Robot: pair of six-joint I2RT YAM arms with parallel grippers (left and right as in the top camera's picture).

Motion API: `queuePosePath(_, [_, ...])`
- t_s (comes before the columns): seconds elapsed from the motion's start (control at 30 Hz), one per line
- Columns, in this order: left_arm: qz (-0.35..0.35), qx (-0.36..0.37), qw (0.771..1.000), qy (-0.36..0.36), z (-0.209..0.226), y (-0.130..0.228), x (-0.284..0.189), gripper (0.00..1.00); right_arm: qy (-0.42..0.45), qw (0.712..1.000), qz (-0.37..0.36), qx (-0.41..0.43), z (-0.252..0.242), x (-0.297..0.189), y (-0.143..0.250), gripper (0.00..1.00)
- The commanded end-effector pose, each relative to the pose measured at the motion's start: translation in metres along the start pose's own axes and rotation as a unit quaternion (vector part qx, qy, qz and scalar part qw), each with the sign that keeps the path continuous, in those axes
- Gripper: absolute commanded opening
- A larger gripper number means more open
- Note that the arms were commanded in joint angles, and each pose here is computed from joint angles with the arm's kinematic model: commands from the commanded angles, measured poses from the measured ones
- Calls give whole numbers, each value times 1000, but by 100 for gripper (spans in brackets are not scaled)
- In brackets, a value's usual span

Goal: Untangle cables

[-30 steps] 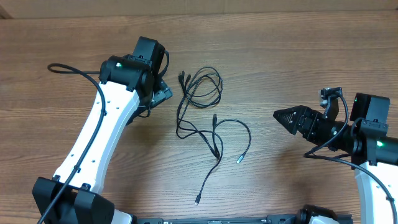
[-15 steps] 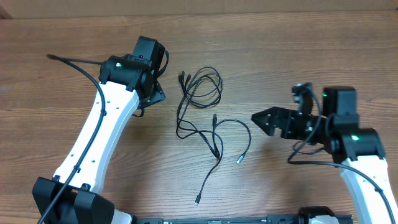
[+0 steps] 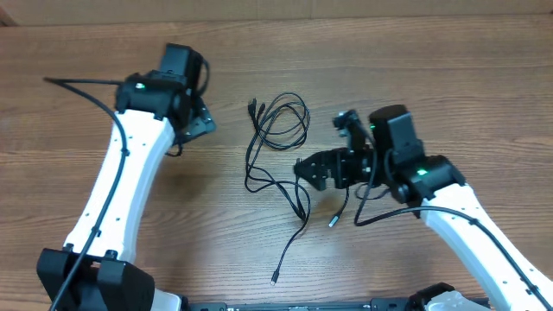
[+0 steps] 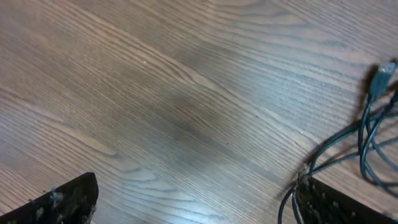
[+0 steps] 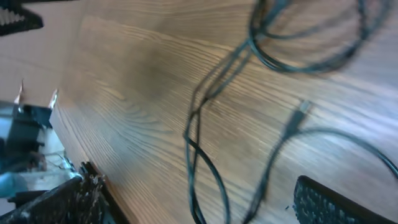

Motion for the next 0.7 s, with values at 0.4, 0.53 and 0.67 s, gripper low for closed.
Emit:
queuePosePath(0.4, [13, 13, 999, 50, 3, -3, -2, 100, 19, 997, -5, -75, 22, 90, 6, 99])
queuePosePath(0.53, [13, 13, 999, 51, 3, -3, -2, 100, 12, 996, 1, -86, 20, 113, 10, 91])
queuePosePath(0.67, [13, 13, 999, 50, 3, -3, -2, 100, 13, 996, 10, -87, 17, 123, 14, 87])
Point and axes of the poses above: each gripper's point midway between its finger pads, its own x axis out along the fingers, its own z axis along the line the jaws close on, y = z × x, the point moved 6 cm from there along -x, back along the fingers, and after that the axes turned 15 degrees about x, right-handed, at the moved point
